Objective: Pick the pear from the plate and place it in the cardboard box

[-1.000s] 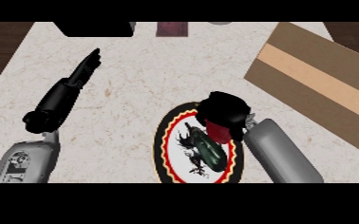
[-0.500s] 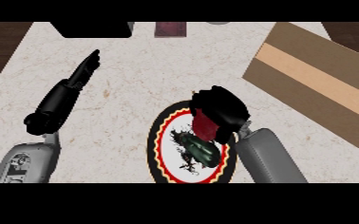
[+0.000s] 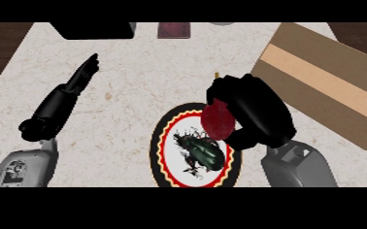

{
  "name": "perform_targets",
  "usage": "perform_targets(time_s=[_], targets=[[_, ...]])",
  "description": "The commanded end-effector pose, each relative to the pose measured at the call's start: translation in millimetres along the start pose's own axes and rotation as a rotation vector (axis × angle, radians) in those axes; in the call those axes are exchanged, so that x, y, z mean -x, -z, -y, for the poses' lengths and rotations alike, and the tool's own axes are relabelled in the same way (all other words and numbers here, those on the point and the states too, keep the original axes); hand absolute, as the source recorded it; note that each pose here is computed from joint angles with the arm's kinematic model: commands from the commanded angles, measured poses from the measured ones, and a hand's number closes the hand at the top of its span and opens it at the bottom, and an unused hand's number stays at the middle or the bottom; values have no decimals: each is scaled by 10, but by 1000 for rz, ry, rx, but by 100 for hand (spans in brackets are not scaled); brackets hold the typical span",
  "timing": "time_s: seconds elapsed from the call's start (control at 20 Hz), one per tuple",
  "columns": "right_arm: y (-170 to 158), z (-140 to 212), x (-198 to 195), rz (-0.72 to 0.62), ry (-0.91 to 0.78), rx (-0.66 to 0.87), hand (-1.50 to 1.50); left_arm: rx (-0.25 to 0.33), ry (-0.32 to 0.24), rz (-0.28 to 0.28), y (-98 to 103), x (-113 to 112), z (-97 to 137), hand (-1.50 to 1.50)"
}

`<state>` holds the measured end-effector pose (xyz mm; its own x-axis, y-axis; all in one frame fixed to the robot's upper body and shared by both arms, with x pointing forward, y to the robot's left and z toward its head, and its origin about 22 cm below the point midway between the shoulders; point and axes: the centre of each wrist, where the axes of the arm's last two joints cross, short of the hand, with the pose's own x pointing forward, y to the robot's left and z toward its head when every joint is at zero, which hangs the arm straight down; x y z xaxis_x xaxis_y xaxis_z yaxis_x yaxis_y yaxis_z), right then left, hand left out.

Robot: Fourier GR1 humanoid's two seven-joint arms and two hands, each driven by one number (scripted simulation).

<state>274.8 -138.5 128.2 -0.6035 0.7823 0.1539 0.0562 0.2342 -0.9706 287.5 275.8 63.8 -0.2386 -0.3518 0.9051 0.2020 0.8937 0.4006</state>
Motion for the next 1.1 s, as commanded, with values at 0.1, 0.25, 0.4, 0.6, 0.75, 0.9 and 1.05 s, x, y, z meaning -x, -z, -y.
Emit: perform_targets(time_s=[0.1,0.25,0.4,0.6,0.75,0.9,1.05], targets=[[-159,440,222,-283,117,229,150,3,1,17,70,-100,-10,0],[-224,732,373,-375,139,283,150,14,-16,-12,150,-29,156,0],[-37,833,648,-490,180,345,150,15,8,13,61,119,2,0],[118,1132,1112,-541,178,373,150,26,-4,42,190,-127,109,0],[-155,1105,1426,-581,119,357,150,13,-15,24,40,14,-84,0],[-109,1250,1746,-620,50,241,150,21,-9,13,50,-5,1,0],[-217,1234,2025,-680,50,83,150,17,-3,33,28,-61,210,0]])
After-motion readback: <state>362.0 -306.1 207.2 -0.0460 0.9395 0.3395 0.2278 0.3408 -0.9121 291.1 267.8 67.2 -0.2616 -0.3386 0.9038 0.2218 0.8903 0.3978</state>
